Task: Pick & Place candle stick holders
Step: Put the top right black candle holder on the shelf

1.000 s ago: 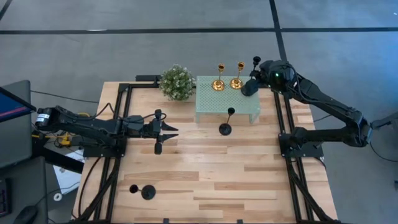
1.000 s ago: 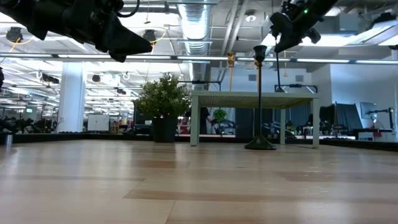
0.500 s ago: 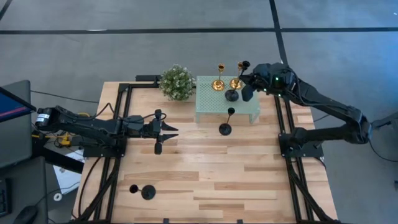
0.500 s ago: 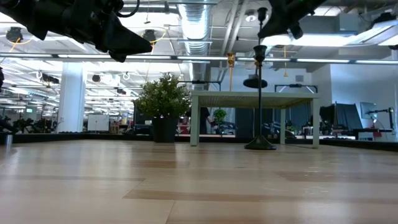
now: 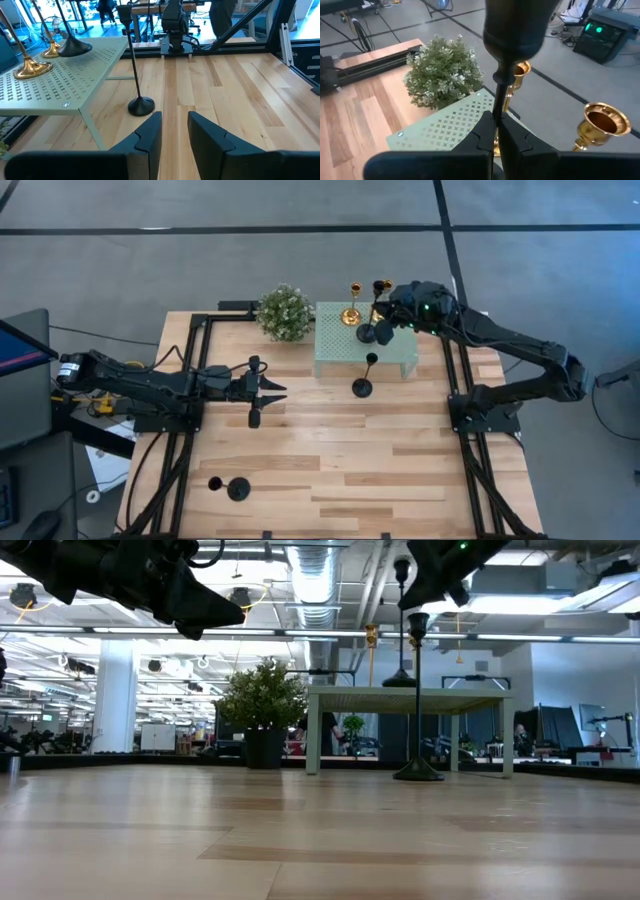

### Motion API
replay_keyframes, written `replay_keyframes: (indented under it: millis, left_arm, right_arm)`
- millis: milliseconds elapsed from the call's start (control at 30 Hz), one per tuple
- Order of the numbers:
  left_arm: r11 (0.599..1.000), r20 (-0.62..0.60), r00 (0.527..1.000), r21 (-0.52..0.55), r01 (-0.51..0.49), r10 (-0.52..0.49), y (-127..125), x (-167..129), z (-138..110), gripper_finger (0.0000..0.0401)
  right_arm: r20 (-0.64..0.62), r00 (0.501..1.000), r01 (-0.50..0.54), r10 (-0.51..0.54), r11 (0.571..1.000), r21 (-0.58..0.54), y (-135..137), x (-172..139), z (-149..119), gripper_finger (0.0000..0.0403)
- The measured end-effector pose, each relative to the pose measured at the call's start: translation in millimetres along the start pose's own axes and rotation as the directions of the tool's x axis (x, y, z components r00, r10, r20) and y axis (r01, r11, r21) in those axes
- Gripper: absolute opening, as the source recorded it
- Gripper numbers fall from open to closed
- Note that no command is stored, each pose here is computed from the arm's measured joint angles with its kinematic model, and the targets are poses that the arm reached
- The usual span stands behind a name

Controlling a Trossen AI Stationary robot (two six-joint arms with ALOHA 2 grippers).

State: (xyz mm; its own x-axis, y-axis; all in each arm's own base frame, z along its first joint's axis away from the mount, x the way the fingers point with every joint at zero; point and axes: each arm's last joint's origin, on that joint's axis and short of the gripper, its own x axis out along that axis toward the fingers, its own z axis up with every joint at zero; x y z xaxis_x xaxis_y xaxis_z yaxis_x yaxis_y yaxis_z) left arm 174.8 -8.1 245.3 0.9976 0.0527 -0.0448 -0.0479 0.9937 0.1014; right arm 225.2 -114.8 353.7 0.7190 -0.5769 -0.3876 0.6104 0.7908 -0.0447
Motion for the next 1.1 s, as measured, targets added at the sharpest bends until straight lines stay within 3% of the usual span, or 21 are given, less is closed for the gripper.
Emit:
replay_keyframes:
  millis: [167, 400, 700, 1100]
  left_arm:
    - [1.000, 0.000, 1.000, 0.000, 0.000, 0.000, 0, 0, 0, 0.0095]
    - [1.000, 0.000, 1.000, 0.000, 0.000, 0.000, 0, 0, 0, 0.0095]
    - [1.000, 0.000, 1.000, 0.000, 0.000, 0.000, 0, 0, 0, 0.0095]
    - [1.000, 0.000, 1.000, 0.000, 0.000, 0.000, 0, 0, 0, 0.0095]
  right_arm:
    - [-0.040, 0.999, 0.008, -0.008, 1.000, -0.007, -2, -8, 1, 0.0000]
    - [-0.096, 0.984, 0.148, -0.149, 0.989, -0.023, -13, -31, -2, 0.0000]
    - [-0.085, 0.974, 0.212, -0.211, 0.977, 0.010, -27, -55, -2, 0.0000]
    - [-0.131, 0.948, 0.295, -0.290, 0.955, 0.021, -46, -45, -5, 0.0000]
